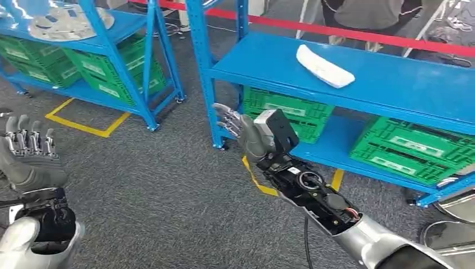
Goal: Take the parts from the cabinet and place them on the table.
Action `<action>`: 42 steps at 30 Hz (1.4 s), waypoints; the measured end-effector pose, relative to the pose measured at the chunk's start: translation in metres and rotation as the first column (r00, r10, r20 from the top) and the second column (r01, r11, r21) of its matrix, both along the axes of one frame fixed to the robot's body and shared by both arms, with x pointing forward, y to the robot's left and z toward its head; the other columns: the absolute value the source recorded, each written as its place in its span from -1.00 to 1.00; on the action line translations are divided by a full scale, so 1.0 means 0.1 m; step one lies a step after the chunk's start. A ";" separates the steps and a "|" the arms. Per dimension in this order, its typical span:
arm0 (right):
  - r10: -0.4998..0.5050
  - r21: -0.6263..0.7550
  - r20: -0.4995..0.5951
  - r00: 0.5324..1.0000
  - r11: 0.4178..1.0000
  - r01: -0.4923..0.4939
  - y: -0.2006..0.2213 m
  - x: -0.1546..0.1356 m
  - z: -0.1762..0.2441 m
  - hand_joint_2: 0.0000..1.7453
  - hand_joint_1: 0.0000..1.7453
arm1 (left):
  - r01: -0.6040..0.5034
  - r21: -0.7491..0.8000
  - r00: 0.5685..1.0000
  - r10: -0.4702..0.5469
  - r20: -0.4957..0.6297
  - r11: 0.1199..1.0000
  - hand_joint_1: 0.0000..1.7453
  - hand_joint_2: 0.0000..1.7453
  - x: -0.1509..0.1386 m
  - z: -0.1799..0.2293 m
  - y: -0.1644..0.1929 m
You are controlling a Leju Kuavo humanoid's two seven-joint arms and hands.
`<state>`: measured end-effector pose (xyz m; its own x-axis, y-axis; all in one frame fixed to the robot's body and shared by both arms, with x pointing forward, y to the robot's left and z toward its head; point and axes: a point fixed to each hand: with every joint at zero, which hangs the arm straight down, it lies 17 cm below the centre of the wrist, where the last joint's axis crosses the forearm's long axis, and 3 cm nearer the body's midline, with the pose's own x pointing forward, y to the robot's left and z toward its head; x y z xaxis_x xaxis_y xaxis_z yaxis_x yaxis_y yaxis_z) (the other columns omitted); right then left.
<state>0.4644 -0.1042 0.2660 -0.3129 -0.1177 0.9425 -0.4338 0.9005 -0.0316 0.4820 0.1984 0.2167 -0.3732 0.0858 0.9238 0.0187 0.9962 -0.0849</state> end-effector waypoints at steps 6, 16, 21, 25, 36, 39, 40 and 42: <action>-0.001 0.002 0.006 1.000 1.000 0.001 0.00 0.00 0.03 -1.00 -1.00 | -0.001 -0.002 1.000 0.001 0.010 1.000 -1.00 -1.00 0.01 0.03 0.00; -0.005 0.005 0.000 1.000 1.000 0.005 -0.01 0.00 0.01 -1.00 -1.00 | -0.006 -0.005 1.000 0.006 0.018 1.000 -1.00 -1.00 0.01 0.05 0.02; -0.010 0.007 0.002 1.000 1.000 0.010 -0.02 0.01 0.02 -1.00 -1.00 | -0.004 -0.014 1.000 0.005 0.031 1.000 -1.00 -1.00 0.03 0.11 0.00; -0.009 0.006 -0.007 1.000 1.000 0.009 -0.02 0.00 -0.02 -1.00 -1.00 | -0.007 -0.017 1.000 0.008 0.017 1.000 -1.00 -1.00 0.01 0.06 0.01; -0.009 0.007 -0.002 1.000 1.000 0.009 -0.02 0.01 0.00 -1.00 -1.00 | -0.008 -0.015 1.000 0.008 0.021 1.000 -1.00 -1.00 0.02 0.07 0.01; -0.008 0.007 -0.005 1.000 1.000 0.008 -0.01 0.00 -0.02 -1.00 -1.00 | -0.011 -0.012 1.000 0.011 0.012 1.000 -1.00 -1.00 0.00 0.02 0.03; -0.009 0.006 -0.007 1.000 1.000 0.009 -0.01 0.00 -0.02 -1.00 -1.00 | -0.012 -0.012 1.000 0.012 0.008 1.000 -1.00 -1.00 -0.01 0.00 0.03; -0.009 0.006 -0.007 1.000 1.000 0.009 -0.01 0.00 -0.02 -1.00 -1.00 | -0.012 -0.012 1.000 0.012 0.009 1.000 -1.00 -1.00 0.00 0.00 0.03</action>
